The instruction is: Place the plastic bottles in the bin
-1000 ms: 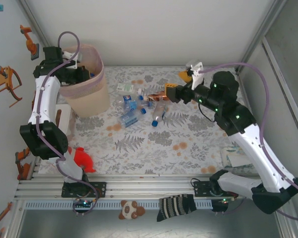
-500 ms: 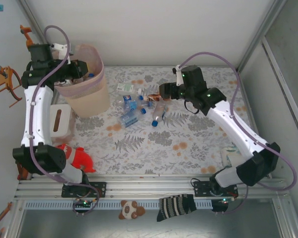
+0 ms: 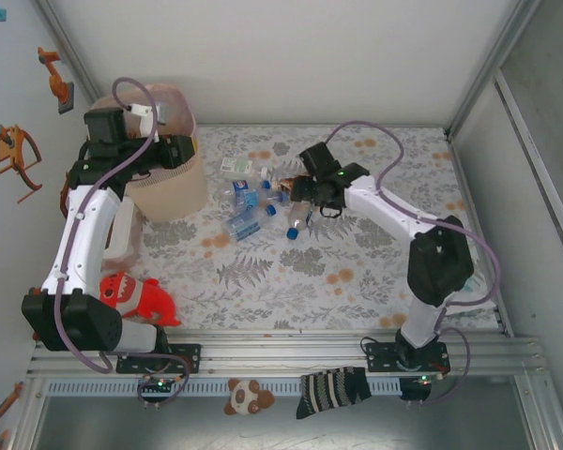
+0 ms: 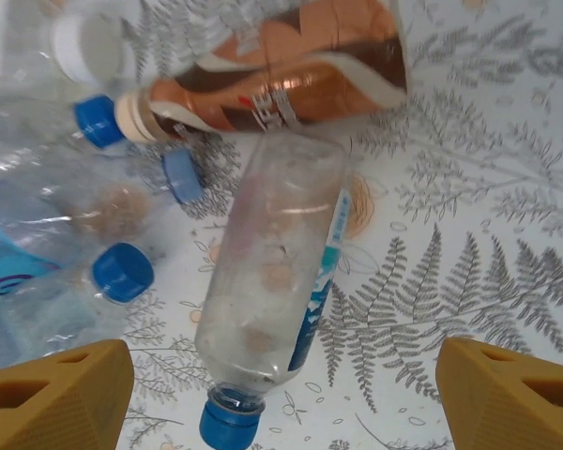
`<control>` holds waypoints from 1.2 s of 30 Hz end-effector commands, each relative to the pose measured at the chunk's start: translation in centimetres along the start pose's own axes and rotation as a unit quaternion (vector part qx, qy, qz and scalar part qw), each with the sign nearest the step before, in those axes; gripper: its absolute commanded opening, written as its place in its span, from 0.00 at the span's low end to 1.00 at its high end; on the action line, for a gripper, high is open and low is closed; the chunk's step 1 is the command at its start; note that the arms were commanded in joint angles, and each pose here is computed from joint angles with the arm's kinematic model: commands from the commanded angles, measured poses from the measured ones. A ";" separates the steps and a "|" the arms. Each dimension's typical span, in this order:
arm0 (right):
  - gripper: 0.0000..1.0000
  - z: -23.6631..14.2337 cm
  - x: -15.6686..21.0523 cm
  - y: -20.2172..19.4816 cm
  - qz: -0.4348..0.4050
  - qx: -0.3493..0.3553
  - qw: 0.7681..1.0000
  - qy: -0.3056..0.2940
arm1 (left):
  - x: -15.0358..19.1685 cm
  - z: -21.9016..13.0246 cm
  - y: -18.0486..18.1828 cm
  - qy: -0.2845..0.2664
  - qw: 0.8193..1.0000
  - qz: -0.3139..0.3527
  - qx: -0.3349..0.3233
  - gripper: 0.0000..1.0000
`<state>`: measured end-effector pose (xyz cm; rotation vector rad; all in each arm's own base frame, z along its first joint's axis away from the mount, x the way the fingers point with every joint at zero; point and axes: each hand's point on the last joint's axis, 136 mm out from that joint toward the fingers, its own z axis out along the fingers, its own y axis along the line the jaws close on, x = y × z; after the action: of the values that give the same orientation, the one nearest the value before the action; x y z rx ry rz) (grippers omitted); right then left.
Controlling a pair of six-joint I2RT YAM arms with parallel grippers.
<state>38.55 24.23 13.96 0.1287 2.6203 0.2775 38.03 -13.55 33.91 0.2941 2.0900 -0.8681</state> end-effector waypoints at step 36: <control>0.63 7.6 4.4 -0.4 0.059 0.118 0.991 0.015 | -0.1 0.7 -1.1 -0.029 0.999 -0.035 0.025 0.42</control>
<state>38.47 26.59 3.30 0.3467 2.7298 0.0294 38.44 -14.41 33.36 0.2077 2.0736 -0.9423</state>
